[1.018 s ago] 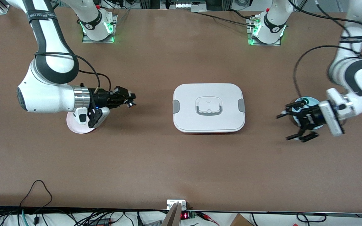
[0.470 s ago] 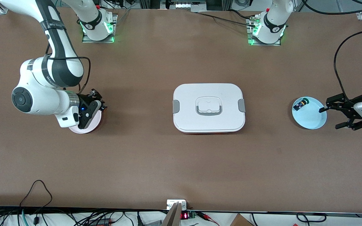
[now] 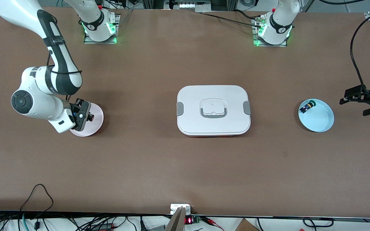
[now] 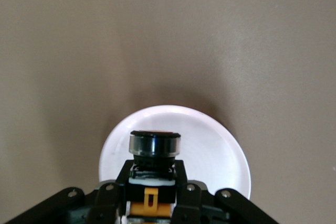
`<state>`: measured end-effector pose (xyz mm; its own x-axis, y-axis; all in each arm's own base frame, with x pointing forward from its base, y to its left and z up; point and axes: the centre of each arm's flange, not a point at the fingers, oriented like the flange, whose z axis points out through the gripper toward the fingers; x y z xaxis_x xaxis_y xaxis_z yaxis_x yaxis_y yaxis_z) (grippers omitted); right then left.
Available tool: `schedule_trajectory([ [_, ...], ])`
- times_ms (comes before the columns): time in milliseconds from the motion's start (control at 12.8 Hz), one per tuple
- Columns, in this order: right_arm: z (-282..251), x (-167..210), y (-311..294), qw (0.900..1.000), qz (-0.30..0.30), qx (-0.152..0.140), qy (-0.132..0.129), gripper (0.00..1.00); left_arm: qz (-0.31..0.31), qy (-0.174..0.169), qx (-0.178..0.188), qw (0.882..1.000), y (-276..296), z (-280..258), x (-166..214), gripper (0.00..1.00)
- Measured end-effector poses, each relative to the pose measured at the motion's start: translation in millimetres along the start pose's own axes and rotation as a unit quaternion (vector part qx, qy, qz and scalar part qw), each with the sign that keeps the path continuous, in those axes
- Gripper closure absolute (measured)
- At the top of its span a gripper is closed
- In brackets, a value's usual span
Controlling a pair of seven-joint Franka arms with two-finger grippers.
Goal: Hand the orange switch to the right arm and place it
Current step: 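Lower the orange switch onto the white plate and open the right gripper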
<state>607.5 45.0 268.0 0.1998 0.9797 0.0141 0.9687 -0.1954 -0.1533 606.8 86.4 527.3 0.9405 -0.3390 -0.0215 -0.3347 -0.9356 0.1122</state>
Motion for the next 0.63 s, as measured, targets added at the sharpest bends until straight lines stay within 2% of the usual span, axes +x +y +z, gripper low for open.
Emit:
schedule_trajectory([
  [157, 25, -11, 1, 0.999, -0.039, -0.014, 0.002, 0.65, -0.071, -0.031, 0.024, 0.997, 43, -7, 8, 0.0],
  [313, 42, -27, 5, 0.998, -0.058, -0.014, 0.002, 0.65, -0.144, -0.037, 0.042, 0.988, 78, -12, 14, 0.0],
  [627, 57, -47, 10, 0.998, -0.069, -0.01, -0.002, 0.65, -0.173, -0.028, 0.079, 0.981, 75, -20, 13, 0.0],
])
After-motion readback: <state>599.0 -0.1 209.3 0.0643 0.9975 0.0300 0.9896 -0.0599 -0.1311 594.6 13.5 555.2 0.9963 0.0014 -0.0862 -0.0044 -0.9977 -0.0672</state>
